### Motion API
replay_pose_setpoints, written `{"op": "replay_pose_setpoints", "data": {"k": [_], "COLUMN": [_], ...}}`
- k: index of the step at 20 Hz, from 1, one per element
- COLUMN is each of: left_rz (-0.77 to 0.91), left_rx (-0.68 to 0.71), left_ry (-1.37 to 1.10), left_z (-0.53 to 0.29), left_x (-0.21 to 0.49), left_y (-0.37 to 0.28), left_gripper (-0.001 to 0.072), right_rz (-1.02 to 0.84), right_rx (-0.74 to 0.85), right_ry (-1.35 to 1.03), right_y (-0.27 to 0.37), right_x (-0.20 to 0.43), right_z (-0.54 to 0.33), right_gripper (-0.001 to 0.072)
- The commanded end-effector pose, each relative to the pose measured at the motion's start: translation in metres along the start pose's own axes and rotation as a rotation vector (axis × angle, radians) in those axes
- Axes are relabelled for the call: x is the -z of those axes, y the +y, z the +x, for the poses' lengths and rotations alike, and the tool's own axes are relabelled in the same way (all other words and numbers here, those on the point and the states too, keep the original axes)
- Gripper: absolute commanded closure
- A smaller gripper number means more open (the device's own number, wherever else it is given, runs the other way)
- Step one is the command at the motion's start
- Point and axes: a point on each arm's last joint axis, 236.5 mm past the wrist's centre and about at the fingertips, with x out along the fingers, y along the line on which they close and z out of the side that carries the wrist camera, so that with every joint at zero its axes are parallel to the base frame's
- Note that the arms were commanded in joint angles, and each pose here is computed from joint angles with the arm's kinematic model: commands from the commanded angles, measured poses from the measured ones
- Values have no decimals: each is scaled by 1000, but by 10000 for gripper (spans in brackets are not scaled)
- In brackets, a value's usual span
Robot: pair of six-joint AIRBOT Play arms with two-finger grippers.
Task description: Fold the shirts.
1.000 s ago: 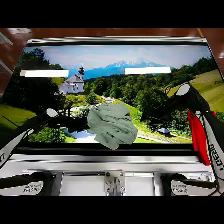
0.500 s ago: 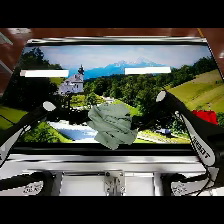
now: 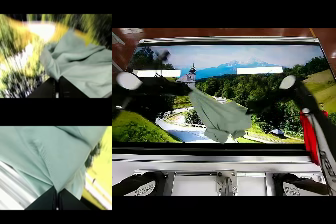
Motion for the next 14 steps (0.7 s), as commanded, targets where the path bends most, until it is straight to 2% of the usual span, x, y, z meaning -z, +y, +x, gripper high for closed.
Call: {"op": "replay_pose_setpoints", "data": {"k": [1,4,7,9,11,14], "left_rz": [245,391,428,418,428,416], "left_rx": [-46,-33,-6,10,10,-19], "left_ry": [-407,-754,-920,-938,-896,-749], "left_z": [-157,-302,-384,-401,-397,-361], "left_x": [-118,-159,-149,-136,-125,-113], "left_y": [-74,-152,-194,-204,-205,-187], "left_gripper": [668,668,668,668,667,668], "right_rz": [-282,-497,-576,-559,-536,-406], "right_rx": [84,147,154,129,127,167], "right_ry": [-433,-869,-1095,-1119,-1042,-754], "right_y": [77,174,231,243,239,196], "right_x": [-56,-58,-20,1,14,29], "right_z": [-149,-295,-375,-386,-372,-317], "right_gripper": [652,652,652,651,651,651]}}
